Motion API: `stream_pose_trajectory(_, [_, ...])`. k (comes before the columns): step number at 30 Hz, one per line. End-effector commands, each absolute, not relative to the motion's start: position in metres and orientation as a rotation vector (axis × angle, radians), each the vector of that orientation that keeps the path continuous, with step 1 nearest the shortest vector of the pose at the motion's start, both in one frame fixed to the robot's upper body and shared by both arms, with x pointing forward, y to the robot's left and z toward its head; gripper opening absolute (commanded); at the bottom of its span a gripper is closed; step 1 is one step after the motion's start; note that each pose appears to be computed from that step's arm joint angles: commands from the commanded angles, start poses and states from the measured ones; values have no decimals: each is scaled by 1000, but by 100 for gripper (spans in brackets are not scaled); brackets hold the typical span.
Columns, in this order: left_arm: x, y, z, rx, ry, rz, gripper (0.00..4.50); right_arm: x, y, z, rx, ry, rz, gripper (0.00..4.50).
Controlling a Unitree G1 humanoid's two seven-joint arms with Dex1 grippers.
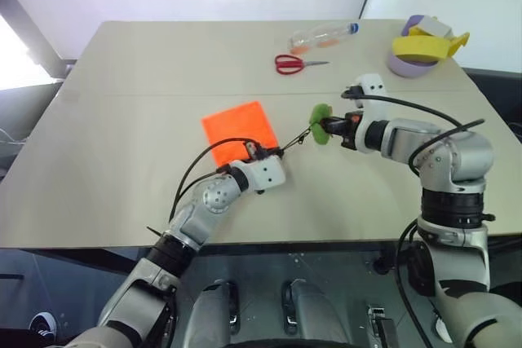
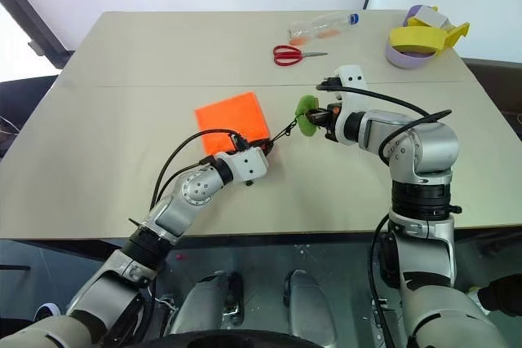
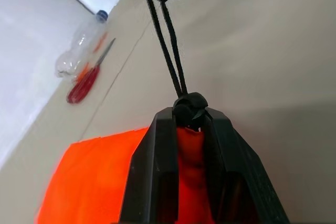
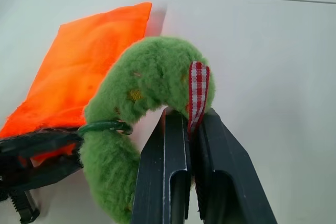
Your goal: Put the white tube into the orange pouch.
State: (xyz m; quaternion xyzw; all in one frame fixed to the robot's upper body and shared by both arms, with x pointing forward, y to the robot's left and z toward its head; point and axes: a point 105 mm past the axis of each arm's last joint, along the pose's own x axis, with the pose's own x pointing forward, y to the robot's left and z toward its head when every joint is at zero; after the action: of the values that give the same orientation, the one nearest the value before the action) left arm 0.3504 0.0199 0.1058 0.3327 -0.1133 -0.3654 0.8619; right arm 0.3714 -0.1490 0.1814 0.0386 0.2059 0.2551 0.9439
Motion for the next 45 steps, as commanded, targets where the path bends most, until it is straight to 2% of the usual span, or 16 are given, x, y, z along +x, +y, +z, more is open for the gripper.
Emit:
stream_pose_trajectory(1, [346, 30, 126, 412, -214, -828, 12, 369, -152, 196, 28, 354, 523, 0])
stream_pose_trajectory(3, [342, 37, 130, 251, -184, -888, 12, 369, -154, 192, 14, 360, 520, 0])
stream_pose_trajectory(8, [330, 59, 130, 46, -84, -1051, 12, 365, -148, 172, -22, 394, 552, 0])
stream_pose_trajectory(14, [331, 65, 128, 28, -48, -1106, 12, 360, -140, 161, -32, 413, 577, 0])
stream_pose_trajectory(22, [329, 66, 133, -173, -4, -1142, 417, 357, -138, 162, -35, 407, 588, 0])
stream_pose_trajectory(23, [332, 69, 135, -198, 2, -1126, 447, 357, -138, 163, -35, 404, 588, 0])
stream_pose_trajectory(35, [330, 60, 130, 255, -95, -1137, 447, 358, -139, 187, -116, 314, 623, 0])
stream_pose_trajectory(40, [342, 50, 146, 195, -76, -1208, 447, 357, -134, 183, -126, 312, 640, 0])
stream_pose_trajectory(45, [356, 46, 143, 302, -35, -1261, 447, 359, -131, 185, -146, 278, 641, 0])
